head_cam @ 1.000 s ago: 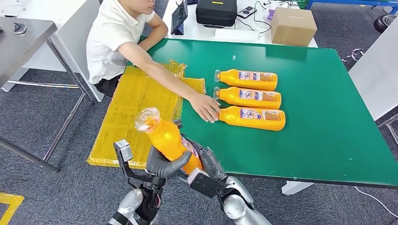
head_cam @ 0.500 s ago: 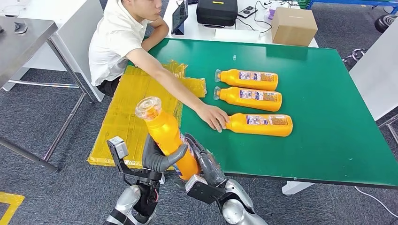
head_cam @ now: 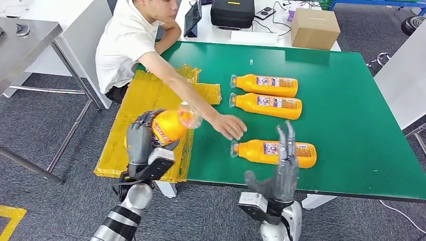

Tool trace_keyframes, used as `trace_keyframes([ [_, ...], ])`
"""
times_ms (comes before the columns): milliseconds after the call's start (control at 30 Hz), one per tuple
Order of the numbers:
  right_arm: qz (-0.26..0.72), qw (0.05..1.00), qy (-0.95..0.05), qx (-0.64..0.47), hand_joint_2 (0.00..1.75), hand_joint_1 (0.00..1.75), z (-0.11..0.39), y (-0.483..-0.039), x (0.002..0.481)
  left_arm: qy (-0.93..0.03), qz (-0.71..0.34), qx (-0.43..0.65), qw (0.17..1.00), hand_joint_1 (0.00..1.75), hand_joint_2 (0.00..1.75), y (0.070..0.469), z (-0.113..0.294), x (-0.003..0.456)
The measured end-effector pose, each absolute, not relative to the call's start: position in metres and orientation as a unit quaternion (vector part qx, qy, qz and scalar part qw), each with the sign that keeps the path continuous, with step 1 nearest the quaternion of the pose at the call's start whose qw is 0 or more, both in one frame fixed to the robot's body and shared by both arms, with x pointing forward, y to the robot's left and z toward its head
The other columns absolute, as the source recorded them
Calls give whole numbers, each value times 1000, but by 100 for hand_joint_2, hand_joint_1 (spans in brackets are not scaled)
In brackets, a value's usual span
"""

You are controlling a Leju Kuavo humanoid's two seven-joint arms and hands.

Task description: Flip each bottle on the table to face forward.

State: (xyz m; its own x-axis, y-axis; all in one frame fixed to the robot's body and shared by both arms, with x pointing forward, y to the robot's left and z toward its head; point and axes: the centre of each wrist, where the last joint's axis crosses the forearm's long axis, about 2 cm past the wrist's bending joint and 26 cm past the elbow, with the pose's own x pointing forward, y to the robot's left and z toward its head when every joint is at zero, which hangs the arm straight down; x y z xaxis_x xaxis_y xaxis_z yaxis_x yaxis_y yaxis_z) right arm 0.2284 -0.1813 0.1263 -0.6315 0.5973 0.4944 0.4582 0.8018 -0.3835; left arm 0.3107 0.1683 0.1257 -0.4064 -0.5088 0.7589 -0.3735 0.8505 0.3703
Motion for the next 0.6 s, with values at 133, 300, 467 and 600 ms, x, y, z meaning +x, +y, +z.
trace_keyframes([
  [133,69,332,-893,-297,0,0,128,-186,227,-770,-187,366,488,156,175,185,119,333],
  [300,56,346,-896,-272,0,0,124,-177,225,-681,-319,414,513,145,175,204,102,356],
  [467,51,360,-898,-250,87,0,120,-170,223,-631,-385,404,539,14,175,212,89,361],
  [600,43,373,-898,-230,175,0,116,-166,223,-607,-418,356,575,0,175,215,88,369],
])
